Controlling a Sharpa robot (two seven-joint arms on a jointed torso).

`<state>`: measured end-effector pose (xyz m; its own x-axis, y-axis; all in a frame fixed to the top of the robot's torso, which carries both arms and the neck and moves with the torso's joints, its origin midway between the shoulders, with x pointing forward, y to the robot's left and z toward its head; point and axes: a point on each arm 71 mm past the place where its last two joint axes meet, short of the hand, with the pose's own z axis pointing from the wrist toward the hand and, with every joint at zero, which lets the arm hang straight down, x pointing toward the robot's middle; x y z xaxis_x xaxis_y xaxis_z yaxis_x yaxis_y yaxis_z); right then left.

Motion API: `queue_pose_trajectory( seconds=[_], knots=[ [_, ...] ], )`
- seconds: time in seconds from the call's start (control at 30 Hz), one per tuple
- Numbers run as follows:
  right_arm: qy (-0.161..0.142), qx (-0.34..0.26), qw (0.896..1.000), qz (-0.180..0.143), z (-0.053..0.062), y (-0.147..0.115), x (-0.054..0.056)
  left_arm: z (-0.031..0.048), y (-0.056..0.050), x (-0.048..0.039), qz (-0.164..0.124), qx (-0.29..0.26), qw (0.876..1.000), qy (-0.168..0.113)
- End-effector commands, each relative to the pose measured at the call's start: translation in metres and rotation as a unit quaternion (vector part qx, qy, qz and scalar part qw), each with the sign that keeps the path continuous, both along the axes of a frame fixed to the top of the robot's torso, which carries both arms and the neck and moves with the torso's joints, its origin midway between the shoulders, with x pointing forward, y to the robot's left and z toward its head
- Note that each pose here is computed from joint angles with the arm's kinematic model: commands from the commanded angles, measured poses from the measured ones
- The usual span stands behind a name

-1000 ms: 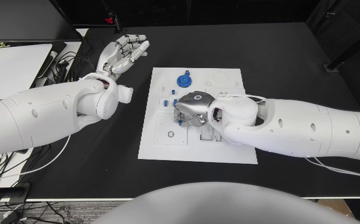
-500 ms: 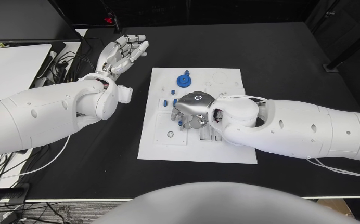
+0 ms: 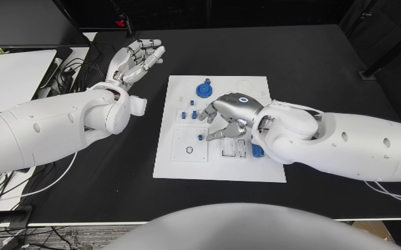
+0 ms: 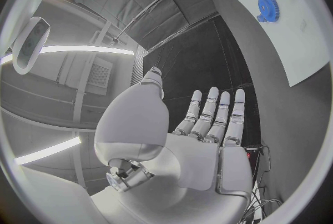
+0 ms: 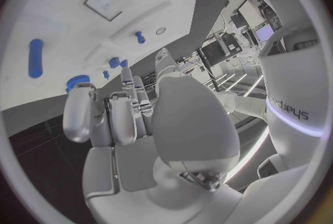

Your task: Assemble the parts on the task board

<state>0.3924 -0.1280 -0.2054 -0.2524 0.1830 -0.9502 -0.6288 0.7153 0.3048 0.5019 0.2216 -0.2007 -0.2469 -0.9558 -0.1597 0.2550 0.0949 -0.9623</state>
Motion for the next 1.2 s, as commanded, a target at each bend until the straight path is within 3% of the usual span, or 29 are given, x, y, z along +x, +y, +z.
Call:
queue_pose_trajectory(
  seconds=[0.03, 0.23, 0.47, 0.8, 1.2],
  knots=[
    [0.008, 0.110, 0.994, -0.015, 0.020, -0.011, 0.004, 0.0079, -0.001, -0.0020, -0.013, -0.016, 0.999, -0.049],
    [-0.005, 0.155, 0.987, -0.039, 0.033, -0.051, 0.016, 0.0082, -0.003, -0.0022, -0.014, -0.017, 0.998, -0.051],
    [-0.013, 0.115, 0.991, -0.072, 0.026, -0.084, 0.033, 0.0080, -0.003, -0.0018, -0.012, -0.016, 0.998, -0.052],
    [0.020, -0.008, 0.994, -0.110, 0.008, -0.093, 0.044, 0.0076, -0.001, -0.0020, -0.010, -0.015, 0.999, -0.051],
    [0.046, -0.067, 0.988, -0.128, -0.002, -0.092, 0.046, 0.0068, 0.001, -0.0021, -0.008, -0.014, 0.999, -0.050]
  ],
)
